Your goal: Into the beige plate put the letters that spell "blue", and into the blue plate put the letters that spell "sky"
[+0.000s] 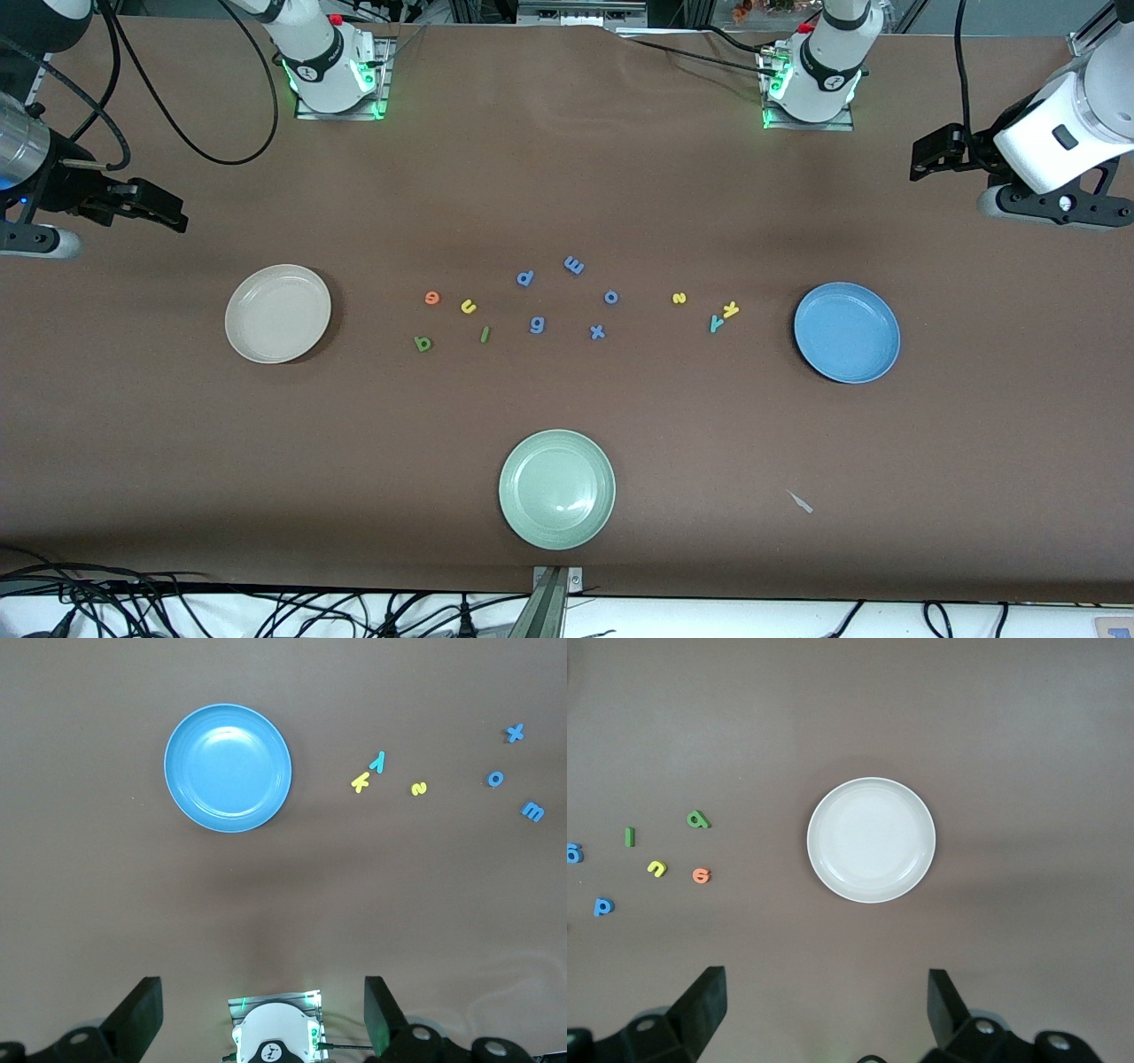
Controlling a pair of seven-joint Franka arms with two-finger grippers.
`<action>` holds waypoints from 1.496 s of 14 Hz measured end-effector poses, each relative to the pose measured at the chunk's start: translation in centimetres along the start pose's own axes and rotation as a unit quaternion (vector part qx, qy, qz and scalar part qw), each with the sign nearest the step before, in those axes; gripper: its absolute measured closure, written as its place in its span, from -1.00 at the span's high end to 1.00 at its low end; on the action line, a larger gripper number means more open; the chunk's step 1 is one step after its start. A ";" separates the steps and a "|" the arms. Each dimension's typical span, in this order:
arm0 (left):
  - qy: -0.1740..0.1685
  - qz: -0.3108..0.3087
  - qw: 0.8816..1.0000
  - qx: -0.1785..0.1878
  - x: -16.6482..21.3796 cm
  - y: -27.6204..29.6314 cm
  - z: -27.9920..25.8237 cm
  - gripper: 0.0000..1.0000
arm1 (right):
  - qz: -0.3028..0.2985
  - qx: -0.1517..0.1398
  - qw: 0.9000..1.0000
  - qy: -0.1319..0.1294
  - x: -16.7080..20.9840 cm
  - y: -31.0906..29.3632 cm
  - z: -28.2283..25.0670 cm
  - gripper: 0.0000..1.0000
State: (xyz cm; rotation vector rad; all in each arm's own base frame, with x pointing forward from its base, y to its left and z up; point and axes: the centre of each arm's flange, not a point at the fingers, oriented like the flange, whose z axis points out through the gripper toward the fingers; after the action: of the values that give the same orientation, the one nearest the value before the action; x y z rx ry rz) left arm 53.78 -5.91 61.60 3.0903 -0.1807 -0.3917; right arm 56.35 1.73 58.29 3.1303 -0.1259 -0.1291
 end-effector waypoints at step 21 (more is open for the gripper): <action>0.035 0.011 0.999 -0.017 7.9 3.1 14.9 1.00 | -0.126 -0.006 0.990 -0.057 5.1 -6.6 11.5 1.00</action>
State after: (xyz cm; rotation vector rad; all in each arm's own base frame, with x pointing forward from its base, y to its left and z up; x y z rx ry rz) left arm 57.29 -9.98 45.35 3.0596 -0.2035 -0.2837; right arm 60.95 7.84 46.34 3.1111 0.2709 -0.3091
